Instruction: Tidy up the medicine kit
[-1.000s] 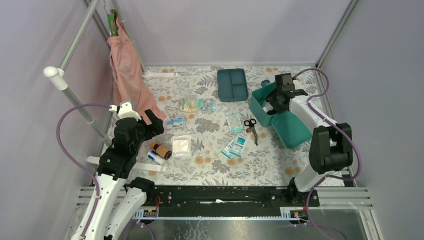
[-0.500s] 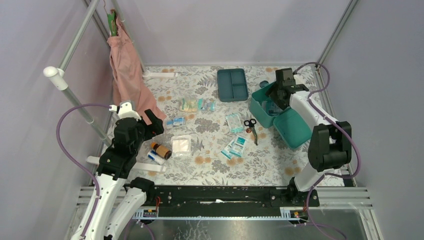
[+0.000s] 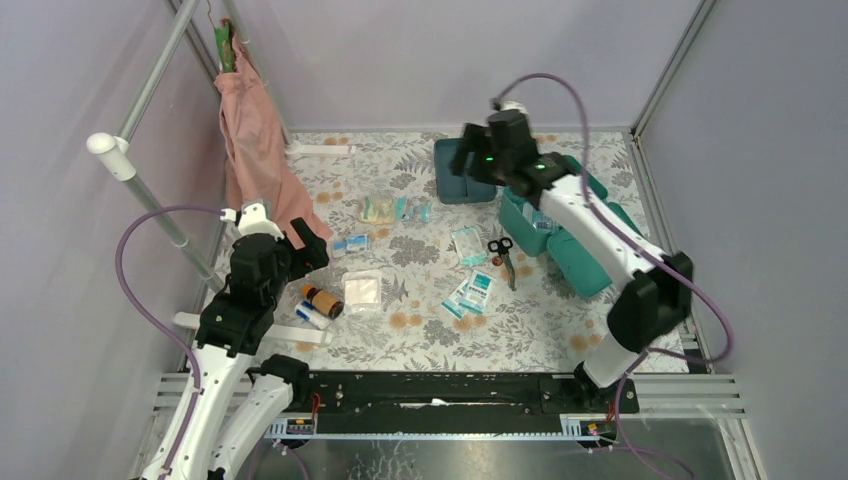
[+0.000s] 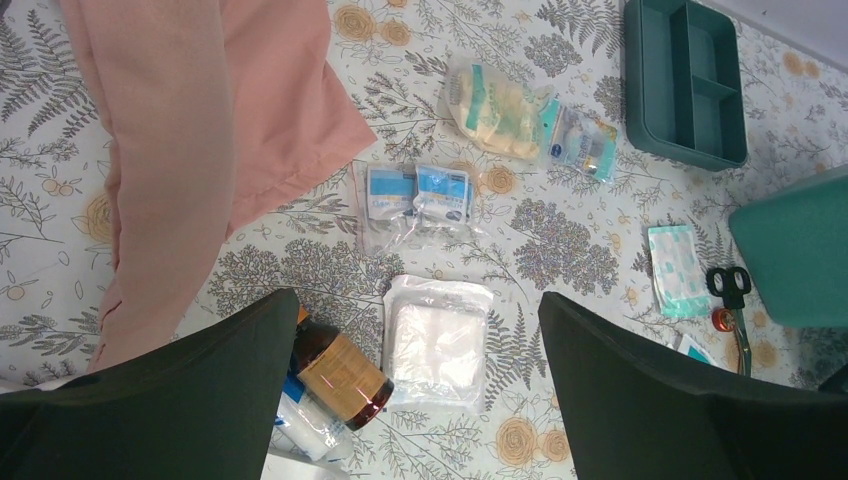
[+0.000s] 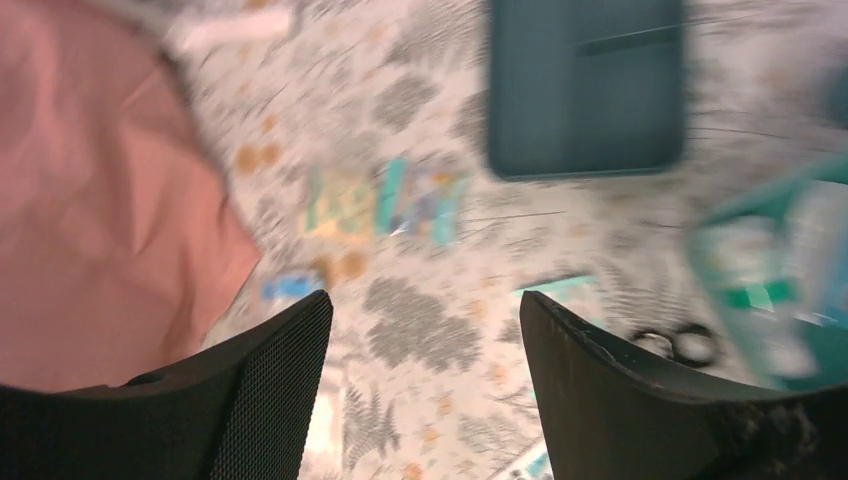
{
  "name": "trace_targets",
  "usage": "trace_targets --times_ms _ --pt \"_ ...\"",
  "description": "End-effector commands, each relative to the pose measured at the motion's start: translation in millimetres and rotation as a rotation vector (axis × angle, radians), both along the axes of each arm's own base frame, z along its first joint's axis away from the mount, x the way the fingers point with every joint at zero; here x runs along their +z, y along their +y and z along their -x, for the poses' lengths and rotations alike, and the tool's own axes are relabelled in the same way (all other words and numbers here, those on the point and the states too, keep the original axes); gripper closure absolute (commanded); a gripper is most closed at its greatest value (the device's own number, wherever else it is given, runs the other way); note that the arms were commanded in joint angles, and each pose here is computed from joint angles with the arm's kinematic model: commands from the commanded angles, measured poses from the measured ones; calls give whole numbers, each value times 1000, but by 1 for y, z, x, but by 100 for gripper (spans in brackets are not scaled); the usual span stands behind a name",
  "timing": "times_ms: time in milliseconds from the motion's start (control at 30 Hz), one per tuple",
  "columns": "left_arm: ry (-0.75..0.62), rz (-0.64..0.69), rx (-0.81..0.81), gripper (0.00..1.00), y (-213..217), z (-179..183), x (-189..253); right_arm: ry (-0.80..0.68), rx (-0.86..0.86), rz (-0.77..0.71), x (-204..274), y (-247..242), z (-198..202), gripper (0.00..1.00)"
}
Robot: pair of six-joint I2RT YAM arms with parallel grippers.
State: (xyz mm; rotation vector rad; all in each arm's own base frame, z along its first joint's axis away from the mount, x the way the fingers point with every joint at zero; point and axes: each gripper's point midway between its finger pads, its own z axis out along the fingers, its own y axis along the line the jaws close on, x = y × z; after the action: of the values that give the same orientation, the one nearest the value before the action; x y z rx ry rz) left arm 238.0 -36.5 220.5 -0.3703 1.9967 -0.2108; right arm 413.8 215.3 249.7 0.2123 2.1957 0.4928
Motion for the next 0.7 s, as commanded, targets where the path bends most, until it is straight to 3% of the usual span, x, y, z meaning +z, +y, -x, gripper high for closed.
trace_targets --times_ms 0,300,667 --pt "-25 -13 9 1 3 -3 2 33 295 10 -28 93 5 23" --pt "-25 -11 -1 1 1 -2 2 126 422 -59 -94 196 -20 26" --pt "-19 -12 -7 1 0 -3 1 141 358 -40 -151 220 -58 28"
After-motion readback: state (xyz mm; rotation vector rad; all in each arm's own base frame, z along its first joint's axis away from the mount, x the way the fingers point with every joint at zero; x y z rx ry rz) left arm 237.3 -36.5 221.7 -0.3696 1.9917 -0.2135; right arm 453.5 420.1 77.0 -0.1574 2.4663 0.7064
